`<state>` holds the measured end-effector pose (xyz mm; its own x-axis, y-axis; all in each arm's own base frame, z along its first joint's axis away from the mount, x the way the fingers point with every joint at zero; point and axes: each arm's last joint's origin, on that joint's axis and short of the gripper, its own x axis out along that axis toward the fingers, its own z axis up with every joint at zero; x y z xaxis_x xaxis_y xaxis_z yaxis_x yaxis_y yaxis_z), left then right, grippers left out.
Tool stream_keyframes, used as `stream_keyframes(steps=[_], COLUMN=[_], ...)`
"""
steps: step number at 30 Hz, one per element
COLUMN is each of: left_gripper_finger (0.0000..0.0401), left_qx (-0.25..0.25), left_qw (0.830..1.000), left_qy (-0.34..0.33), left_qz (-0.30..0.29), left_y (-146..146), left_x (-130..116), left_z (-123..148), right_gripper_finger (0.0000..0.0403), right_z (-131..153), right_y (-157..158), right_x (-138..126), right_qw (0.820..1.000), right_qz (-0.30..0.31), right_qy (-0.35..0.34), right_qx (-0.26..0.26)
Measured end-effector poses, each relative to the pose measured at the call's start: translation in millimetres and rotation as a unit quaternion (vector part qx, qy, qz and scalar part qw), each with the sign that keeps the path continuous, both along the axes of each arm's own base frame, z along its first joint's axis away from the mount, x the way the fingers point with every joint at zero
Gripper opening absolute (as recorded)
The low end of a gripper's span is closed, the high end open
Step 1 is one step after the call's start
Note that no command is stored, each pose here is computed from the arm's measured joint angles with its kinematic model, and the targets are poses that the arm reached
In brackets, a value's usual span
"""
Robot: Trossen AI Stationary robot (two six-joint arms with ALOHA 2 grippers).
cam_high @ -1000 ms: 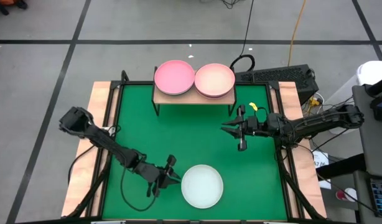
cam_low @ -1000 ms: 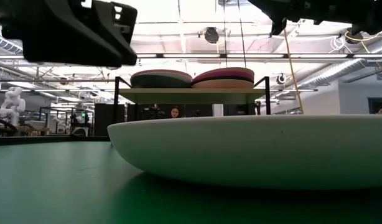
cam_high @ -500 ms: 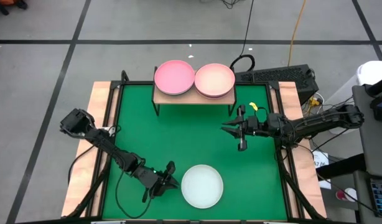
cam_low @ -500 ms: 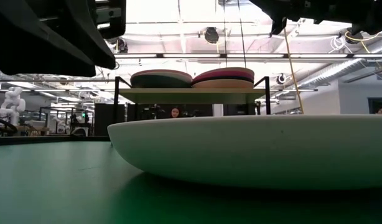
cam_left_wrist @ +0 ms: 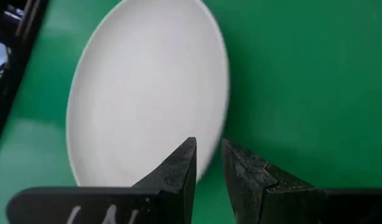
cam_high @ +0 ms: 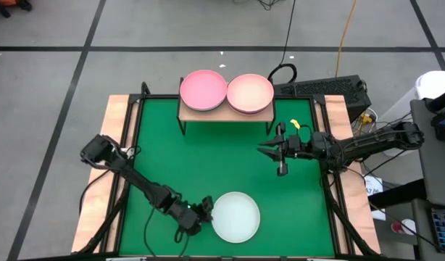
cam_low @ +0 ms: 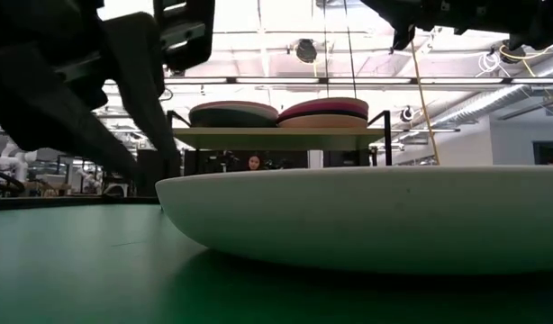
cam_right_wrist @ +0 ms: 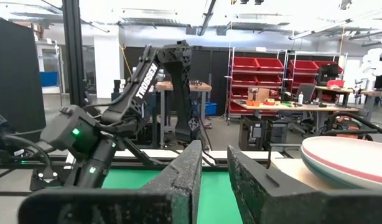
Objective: Place and stack plates onto a shelf
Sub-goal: Stack the white plate on top of the light pink plate
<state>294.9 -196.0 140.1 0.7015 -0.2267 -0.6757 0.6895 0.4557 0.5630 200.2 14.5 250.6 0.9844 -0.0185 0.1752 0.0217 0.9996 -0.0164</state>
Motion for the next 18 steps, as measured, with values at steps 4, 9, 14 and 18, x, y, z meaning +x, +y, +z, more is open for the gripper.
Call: stream_keyframes(steps=[4,9,14,18], left_gripper_finger=[0.0083,0.0083,0.0083,0.0083], left_qx=[0.001,-0.007,-0.013,-0.006], left_qw=[1.000,1.000,1.000,0.999], left_qy=[0.000,0.007,0.012,0.019], left_qz=[0.005,-0.004,-0.021,-0.025], left_y=[3.0,6.7,9.8,12.1], left_x=[1.8,4.1,6.4,8.2], left_z=[1.1,1.1,0.9,-4.0], right_gripper_finger=[0.0064,0.0064,0.0064,0.0064], right_z=[-0.3,-0.4,-0.4,-0.3], right_y=[0.0,0.0,0.0,0.0], right_x=[0.1,0.1,0.1,0.1], right_qw=[1.000,1.000,1.000,1.000], right_qz=[0.000,0.000,0.000,0.000], right_qy=[0.002,0.002,0.002,0.002], right_qx=[-0.001,-0.001,-0.002,-0.002])
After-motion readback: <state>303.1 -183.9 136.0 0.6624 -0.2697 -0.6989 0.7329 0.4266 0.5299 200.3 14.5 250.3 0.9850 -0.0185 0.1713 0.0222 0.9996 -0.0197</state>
